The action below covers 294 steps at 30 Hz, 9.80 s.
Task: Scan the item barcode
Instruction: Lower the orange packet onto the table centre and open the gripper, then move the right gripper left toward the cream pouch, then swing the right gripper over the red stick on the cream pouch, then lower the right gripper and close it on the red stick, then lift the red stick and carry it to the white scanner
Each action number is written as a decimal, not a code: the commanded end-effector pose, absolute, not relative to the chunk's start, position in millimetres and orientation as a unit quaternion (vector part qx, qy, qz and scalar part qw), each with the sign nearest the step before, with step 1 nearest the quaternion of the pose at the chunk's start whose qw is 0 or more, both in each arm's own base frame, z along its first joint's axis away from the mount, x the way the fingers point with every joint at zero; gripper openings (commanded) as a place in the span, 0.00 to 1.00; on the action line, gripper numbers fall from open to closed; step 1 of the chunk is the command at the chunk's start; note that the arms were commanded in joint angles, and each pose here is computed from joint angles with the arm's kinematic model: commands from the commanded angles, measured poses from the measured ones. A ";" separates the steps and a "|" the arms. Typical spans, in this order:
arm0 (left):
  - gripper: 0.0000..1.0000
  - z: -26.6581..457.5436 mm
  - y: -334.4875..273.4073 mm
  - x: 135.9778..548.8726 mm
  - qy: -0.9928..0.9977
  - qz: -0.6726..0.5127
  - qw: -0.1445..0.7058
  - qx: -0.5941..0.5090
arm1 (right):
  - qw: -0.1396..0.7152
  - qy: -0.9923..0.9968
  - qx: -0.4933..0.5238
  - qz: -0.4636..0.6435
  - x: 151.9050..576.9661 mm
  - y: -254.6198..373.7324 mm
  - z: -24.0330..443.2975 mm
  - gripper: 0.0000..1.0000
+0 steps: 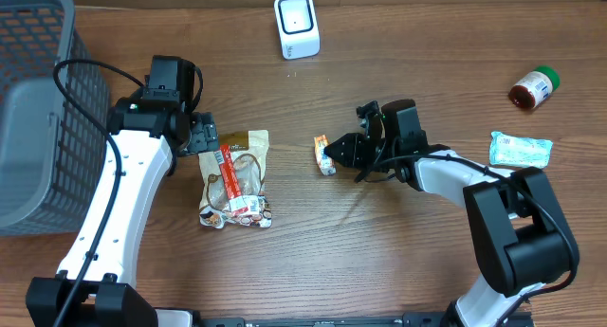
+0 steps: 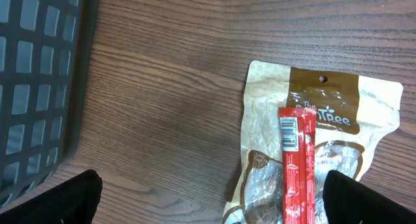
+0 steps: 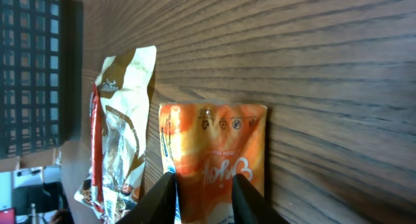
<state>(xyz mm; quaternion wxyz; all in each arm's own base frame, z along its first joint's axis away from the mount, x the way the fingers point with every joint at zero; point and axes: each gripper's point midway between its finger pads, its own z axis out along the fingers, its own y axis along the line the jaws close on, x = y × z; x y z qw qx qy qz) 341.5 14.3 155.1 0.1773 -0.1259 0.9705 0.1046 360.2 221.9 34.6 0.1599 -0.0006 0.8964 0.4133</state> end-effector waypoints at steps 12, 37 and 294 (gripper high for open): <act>1.00 155.1 14.8 342.5 0.970 0.108 0.178 -0.125 | 0.205 0.886 -0.012 0.415 377.5 213.6 79.3 0.36; 1.00 155.1 15.2 342.5 0.970 0.108 0.178 -0.126 | 0.196 0.969 -0.140 0.050 356.4 221.7 53.7 0.72; 1.00 155.1 15.1 342.5 0.970 0.108 0.178 -0.126 | 0.436 0.654 -0.490 -0.378 607.2 239.9 152.4 0.04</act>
